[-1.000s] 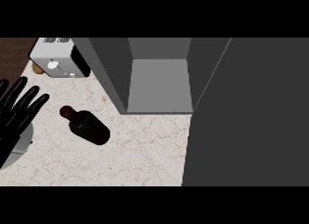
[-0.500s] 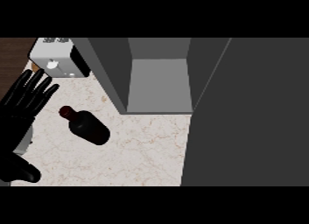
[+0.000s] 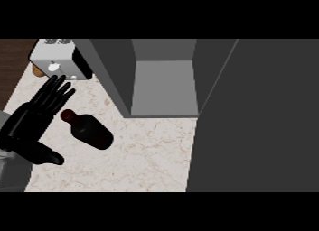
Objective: Pick up the wine, place it into the cabinet and close the cabinet
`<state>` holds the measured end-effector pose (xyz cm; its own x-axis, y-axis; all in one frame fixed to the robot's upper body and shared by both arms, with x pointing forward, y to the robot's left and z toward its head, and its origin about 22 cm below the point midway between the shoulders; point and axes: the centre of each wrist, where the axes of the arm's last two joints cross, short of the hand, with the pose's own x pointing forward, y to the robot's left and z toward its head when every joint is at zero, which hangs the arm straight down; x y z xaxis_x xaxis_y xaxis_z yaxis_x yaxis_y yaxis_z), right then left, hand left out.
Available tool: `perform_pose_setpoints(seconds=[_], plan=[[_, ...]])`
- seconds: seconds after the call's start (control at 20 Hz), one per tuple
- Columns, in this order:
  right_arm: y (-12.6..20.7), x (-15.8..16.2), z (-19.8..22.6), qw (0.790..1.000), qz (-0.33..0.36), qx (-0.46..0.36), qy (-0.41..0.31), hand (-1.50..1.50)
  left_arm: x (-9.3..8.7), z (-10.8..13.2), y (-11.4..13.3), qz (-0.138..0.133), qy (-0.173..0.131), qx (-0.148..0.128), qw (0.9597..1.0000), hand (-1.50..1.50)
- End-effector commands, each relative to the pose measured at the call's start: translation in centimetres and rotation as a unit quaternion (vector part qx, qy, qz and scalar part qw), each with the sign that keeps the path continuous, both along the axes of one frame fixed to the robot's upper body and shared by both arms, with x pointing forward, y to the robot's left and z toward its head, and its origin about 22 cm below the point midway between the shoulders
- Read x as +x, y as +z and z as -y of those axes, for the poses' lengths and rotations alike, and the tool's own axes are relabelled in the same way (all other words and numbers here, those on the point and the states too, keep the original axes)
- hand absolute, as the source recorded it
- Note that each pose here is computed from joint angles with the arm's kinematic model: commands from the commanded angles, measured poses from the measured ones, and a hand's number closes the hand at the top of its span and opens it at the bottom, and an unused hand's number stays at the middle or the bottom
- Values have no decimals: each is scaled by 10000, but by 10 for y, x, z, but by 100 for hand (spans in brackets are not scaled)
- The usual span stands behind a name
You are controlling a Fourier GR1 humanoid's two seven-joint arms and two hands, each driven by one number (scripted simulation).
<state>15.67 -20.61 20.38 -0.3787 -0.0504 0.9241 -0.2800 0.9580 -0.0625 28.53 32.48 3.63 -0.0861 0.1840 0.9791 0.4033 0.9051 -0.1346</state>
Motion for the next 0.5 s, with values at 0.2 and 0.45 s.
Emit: perform_pose_setpoints(seconds=[0.2, 0.45], plan=[[7, 2, 11, 9998, 69, 163, 106, -150, 6, 10, -63, -325, -150, 169, 9992, -150], [3, -8, -6, 9996, 138, 149, 211, -150, 13, 5, -101, -426, -141, 197, 9988, -150]])
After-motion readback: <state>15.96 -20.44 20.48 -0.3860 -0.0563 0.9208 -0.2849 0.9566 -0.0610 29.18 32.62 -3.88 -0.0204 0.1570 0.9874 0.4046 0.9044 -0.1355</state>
